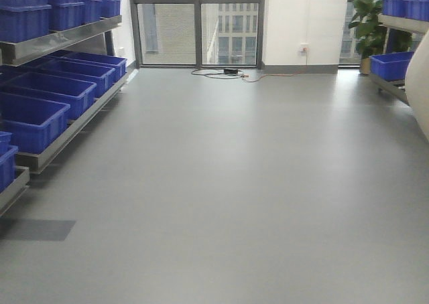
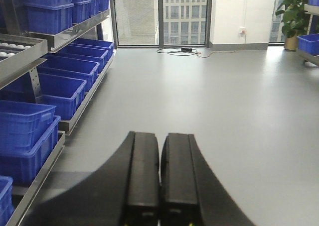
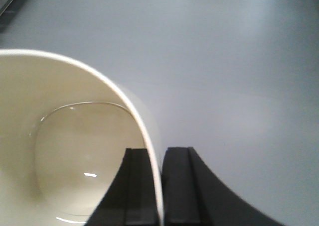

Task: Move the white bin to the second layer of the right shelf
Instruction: 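Drive down the aisle toward the windows holding the bin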

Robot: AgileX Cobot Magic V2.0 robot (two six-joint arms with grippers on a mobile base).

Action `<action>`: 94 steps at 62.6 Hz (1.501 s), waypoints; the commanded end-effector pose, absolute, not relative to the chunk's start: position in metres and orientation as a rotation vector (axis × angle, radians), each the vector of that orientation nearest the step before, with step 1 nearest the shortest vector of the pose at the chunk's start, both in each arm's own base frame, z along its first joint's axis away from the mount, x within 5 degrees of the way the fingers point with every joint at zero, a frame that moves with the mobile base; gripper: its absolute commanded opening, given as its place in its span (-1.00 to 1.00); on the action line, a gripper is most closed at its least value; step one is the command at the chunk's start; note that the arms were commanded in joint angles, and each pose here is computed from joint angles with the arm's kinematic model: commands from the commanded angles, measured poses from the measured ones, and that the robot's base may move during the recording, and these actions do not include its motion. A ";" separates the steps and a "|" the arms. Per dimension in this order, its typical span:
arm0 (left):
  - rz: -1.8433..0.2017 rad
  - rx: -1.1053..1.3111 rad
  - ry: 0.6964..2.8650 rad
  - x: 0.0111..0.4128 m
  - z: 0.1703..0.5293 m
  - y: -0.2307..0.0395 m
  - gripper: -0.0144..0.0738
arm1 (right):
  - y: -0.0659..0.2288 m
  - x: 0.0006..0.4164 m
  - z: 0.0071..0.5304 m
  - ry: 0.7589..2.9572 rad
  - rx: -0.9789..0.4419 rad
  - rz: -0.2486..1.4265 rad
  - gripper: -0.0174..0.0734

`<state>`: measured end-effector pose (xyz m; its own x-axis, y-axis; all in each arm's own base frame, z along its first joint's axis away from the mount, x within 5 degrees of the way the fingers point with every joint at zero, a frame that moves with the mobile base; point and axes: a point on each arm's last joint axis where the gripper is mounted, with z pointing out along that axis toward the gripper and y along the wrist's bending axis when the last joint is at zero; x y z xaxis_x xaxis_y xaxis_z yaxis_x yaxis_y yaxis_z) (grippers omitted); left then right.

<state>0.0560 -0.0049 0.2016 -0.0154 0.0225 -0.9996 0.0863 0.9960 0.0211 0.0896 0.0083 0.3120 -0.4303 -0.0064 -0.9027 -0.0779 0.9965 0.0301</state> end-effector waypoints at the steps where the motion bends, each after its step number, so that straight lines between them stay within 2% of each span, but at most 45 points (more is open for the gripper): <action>1: -0.061 0.071 1.518 0.056 0.200 -0.005 -0.48 | 0.008 0.092 0.330 1.894 -0.049 0.087 -0.51; 94: -0.061 0.071 1.518 0.056 0.200 -0.005 -0.48 | 0.008 0.092 0.330 1.894 -0.049 0.087 -0.51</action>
<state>0.0560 -0.0049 0.2016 -0.0154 0.0225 -0.9996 0.0863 0.9960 0.0211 0.0896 0.0083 0.3120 -0.4303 -0.0064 -0.9027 -0.0779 0.9965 0.0301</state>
